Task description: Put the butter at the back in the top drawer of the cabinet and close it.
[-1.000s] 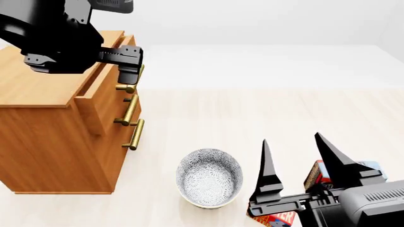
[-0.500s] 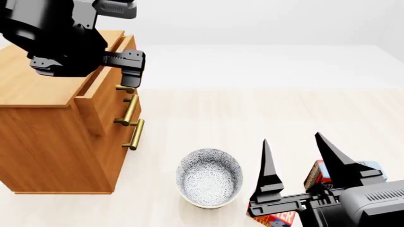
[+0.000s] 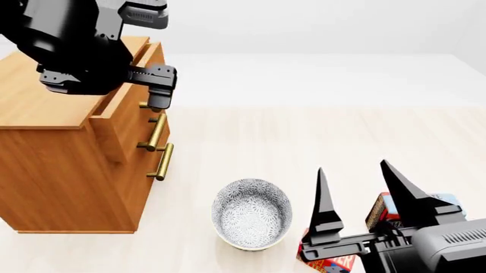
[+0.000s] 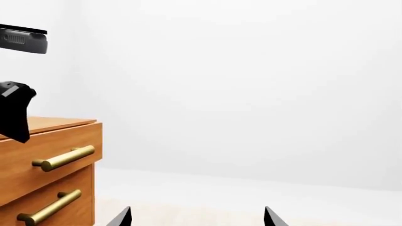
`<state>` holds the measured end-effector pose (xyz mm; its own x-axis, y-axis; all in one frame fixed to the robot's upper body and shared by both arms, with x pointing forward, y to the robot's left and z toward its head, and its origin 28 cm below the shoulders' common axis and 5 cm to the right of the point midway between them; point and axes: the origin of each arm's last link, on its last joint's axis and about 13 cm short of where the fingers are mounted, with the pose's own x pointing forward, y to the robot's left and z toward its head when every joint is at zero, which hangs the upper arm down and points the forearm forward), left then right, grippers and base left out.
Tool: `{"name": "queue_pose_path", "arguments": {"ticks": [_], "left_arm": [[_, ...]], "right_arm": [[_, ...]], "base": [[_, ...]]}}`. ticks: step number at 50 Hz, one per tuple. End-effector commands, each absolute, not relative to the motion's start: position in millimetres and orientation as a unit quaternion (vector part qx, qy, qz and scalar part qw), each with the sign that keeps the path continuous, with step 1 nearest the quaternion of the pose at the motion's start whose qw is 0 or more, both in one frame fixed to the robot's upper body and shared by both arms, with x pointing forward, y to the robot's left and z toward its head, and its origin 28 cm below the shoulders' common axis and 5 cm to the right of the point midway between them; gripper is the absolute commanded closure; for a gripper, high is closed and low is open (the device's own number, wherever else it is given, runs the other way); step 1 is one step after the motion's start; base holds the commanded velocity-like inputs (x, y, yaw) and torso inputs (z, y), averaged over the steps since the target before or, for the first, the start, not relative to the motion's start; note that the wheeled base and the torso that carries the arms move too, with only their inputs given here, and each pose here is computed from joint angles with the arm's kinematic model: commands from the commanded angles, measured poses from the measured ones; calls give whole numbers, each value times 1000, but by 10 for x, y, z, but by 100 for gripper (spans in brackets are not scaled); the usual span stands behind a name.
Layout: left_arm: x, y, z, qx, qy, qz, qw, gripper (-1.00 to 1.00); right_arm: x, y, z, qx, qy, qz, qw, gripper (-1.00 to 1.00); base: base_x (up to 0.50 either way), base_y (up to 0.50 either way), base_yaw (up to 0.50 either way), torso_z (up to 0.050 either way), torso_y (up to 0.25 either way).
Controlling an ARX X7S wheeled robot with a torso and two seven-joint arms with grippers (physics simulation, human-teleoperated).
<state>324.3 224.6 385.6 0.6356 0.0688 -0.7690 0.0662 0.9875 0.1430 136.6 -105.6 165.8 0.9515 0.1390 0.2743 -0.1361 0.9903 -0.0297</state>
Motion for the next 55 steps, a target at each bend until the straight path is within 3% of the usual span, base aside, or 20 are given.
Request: {"name": "queue_pose_path", "arguments": {"ticks": [1,55], "left_arm": [[3278,2227,3824,82,431,2,898,-100],[3467,2261,3616,83,453,26,887,-100]], "right_arm": [[1362,-1063,1652,-3,-139,70,988,-100],[1363,-1091,1625,0,-137,67,988,-100]], "base": [[0,0,0,0,0],[0,0,0,0,0]]}}
